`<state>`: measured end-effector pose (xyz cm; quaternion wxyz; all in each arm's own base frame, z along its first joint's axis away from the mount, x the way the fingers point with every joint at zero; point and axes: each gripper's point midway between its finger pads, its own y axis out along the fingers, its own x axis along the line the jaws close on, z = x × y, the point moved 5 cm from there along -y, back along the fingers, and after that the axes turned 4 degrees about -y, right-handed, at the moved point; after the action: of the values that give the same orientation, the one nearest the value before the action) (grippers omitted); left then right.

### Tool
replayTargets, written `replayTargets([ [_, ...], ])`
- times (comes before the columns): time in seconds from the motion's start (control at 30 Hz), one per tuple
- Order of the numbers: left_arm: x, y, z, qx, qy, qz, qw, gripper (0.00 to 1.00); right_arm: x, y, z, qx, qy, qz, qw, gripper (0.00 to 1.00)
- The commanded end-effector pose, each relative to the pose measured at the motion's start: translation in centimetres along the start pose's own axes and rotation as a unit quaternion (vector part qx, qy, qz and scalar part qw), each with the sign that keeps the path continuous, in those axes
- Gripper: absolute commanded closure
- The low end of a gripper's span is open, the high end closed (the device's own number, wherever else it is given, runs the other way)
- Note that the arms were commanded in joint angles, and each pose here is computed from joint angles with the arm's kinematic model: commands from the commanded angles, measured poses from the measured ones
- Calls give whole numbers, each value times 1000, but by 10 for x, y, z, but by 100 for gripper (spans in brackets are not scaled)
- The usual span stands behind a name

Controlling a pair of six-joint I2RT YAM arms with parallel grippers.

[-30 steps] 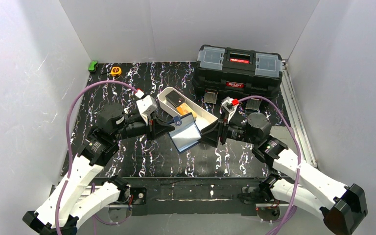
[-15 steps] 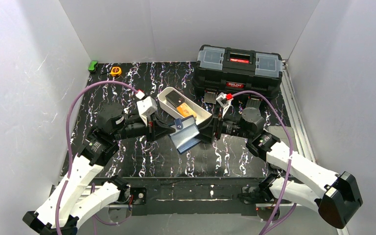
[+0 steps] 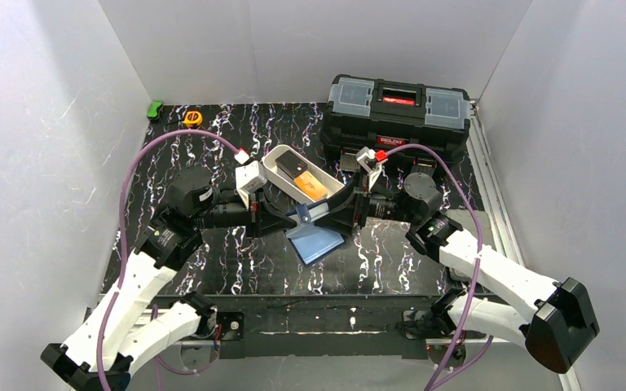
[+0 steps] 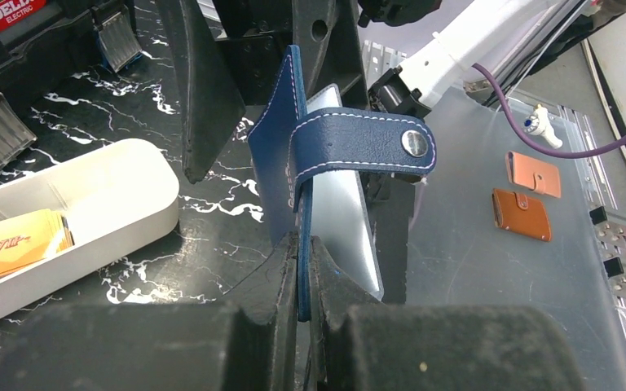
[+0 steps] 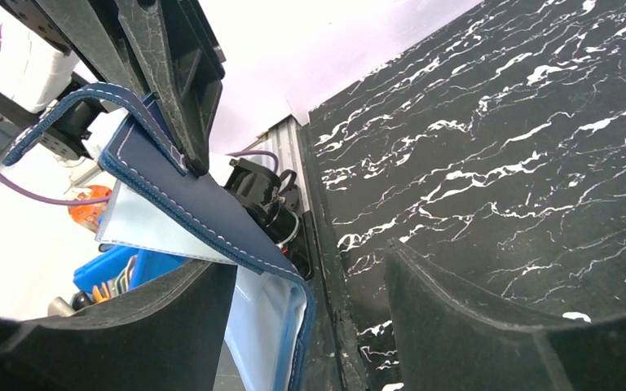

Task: Put the credit cards into the card holder
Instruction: Open the card holder at the center of the board.

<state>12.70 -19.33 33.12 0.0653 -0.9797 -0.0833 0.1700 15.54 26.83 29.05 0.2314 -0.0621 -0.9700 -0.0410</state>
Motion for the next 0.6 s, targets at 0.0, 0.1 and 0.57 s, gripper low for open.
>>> replayTargets([
  [0.0, -13, -4, -14, -11, 16, 29, 999, 100, 22, 4, -32, -36, -42, -55, 997, 28],
  [0.1, -13, -4, -14, -9, 18, 30, 999, 100, 28, 2, -34, -33, -48, -68, 996, 28],
  [0.57, -14, -5, -12, -5, 20, 35, 999, 100, 42, 2, -46, -41, -41, -103, 993, 47],
])
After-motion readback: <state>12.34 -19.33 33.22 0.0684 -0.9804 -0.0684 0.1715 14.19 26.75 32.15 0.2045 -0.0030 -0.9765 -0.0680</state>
